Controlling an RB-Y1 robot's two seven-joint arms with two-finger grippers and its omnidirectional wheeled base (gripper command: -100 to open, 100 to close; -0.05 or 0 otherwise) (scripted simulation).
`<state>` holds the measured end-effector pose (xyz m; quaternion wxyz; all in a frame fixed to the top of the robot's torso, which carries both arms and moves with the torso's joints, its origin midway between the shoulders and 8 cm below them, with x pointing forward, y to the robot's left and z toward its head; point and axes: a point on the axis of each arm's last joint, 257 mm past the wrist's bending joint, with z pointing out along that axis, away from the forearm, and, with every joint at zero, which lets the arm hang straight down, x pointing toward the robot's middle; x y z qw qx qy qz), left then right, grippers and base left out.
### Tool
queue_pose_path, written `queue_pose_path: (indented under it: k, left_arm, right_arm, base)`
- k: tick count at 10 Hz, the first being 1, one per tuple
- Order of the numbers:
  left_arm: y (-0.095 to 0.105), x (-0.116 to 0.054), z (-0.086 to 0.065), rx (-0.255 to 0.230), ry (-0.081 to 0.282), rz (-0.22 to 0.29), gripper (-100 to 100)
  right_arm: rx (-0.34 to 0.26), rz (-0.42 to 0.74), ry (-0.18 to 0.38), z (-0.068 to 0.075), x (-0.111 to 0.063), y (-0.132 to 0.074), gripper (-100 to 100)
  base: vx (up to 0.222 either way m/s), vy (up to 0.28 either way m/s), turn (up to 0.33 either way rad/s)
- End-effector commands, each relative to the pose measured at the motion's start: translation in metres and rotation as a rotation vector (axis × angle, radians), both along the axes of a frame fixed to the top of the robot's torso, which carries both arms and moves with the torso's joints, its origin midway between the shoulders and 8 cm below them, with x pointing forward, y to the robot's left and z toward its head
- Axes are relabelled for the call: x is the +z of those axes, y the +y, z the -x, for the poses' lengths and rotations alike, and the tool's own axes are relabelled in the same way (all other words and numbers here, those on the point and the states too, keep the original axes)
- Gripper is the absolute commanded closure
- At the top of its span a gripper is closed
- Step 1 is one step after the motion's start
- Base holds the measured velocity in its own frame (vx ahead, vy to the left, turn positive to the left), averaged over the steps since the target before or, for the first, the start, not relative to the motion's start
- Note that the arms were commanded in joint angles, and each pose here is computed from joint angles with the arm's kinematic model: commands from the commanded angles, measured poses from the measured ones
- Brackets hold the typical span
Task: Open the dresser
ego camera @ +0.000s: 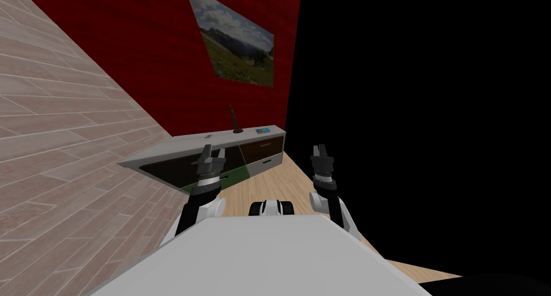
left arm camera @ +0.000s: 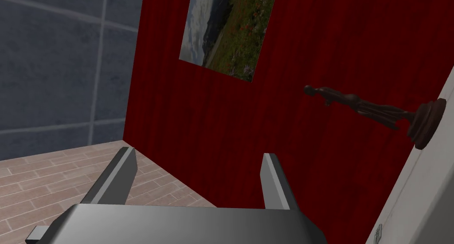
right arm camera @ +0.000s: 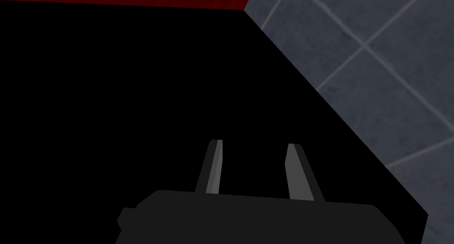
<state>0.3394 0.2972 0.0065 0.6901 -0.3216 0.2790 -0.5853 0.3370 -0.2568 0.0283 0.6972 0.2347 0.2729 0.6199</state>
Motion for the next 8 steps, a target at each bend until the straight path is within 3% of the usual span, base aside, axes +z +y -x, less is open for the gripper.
queue_pose_path:
  k: [1,8]
  left_arm:
    - [-0.002,-0.004,-0.003,-0.013,0.012,-0.025,-100]
    - [0.007,-0.049,-0.024,-0.030,0.117,-0.102,-100]
  right_arm:
    - [0.000,0.000,0.000,0.000,0.000,0.000,0]
    - [0.000,0.000,0.001,0.000,0.000,0.000,0]
  base:
    - [0.025,-0.015,0.011]
    - [0.092,-0.049,0.024]
